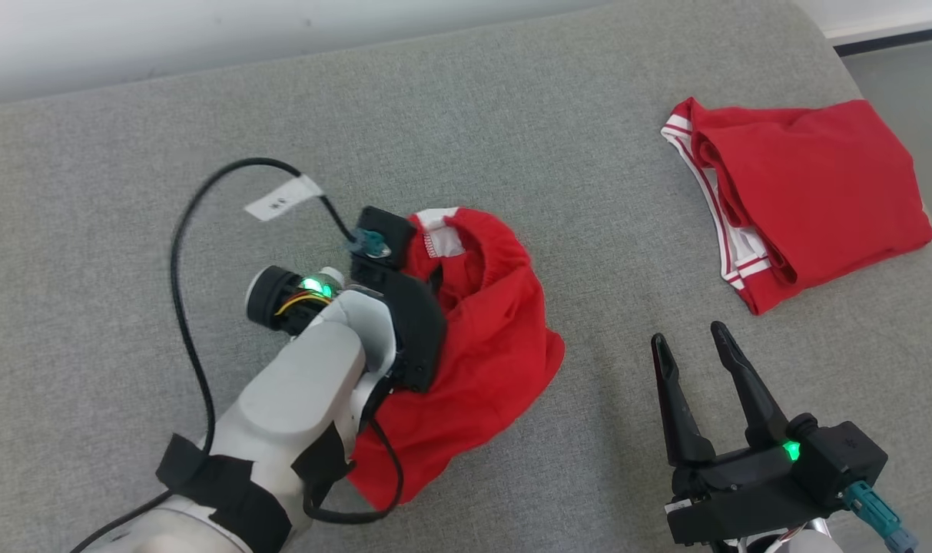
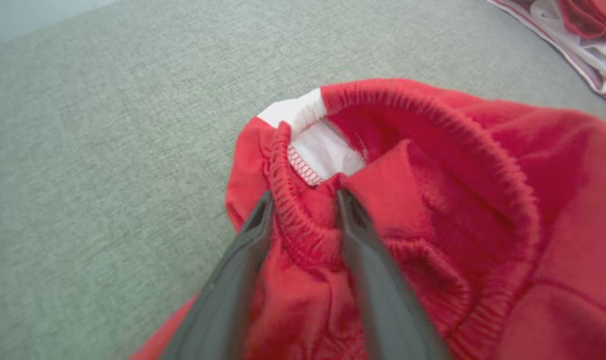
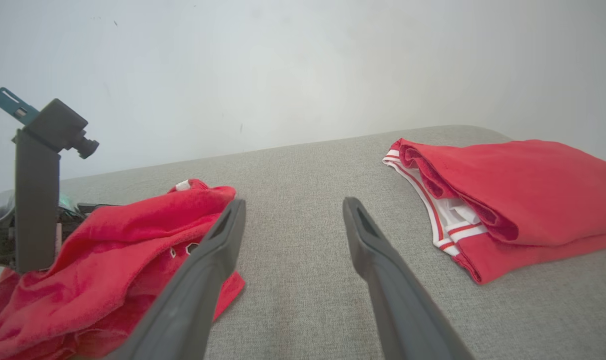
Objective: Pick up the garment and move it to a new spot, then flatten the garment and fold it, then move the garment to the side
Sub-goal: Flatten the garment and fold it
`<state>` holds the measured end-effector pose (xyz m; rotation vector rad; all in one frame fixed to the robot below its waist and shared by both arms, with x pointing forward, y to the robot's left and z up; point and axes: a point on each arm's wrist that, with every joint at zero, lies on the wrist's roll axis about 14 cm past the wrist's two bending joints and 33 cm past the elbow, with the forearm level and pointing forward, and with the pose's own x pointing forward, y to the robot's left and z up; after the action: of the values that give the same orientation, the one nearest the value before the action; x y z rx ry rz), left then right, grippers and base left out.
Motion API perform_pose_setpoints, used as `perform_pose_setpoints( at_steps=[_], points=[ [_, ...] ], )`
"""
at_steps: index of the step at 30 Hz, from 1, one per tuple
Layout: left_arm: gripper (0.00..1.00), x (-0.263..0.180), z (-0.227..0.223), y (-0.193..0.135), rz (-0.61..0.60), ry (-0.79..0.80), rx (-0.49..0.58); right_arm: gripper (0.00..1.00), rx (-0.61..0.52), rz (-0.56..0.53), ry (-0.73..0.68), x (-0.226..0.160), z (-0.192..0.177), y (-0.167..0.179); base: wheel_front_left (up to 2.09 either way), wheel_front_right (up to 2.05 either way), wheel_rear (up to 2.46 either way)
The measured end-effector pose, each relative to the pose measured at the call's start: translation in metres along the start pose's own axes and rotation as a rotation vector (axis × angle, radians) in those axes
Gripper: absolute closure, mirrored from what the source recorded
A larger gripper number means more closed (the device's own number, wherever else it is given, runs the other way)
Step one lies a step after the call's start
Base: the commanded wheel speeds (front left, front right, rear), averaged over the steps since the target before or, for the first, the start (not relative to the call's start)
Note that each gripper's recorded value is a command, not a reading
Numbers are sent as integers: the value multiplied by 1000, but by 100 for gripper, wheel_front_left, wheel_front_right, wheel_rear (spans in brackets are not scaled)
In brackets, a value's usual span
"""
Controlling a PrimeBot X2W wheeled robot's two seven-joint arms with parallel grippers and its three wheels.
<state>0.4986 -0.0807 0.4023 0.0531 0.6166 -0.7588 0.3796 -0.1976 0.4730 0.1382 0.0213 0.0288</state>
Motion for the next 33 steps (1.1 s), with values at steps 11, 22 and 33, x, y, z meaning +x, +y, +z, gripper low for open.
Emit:
perform_pose_setpoints(
  at_steps=[11, 22, 33],
  points=[
    [100, -35, 110, -60, -153, -424, 282, 0, 17, 11, -47, -10, 16, 6, 0, 0, 0],
    [100, -168, 265, -189, -399, -1042, 565, 0, 21, -8, -96, -31, 32, -1, 0, 0, 0],
    [100, -127, 117, -121, -329, -728, 458, 0, 24, 21, -106, -26, 34, 6, 0, 0, 0]
  ],
)
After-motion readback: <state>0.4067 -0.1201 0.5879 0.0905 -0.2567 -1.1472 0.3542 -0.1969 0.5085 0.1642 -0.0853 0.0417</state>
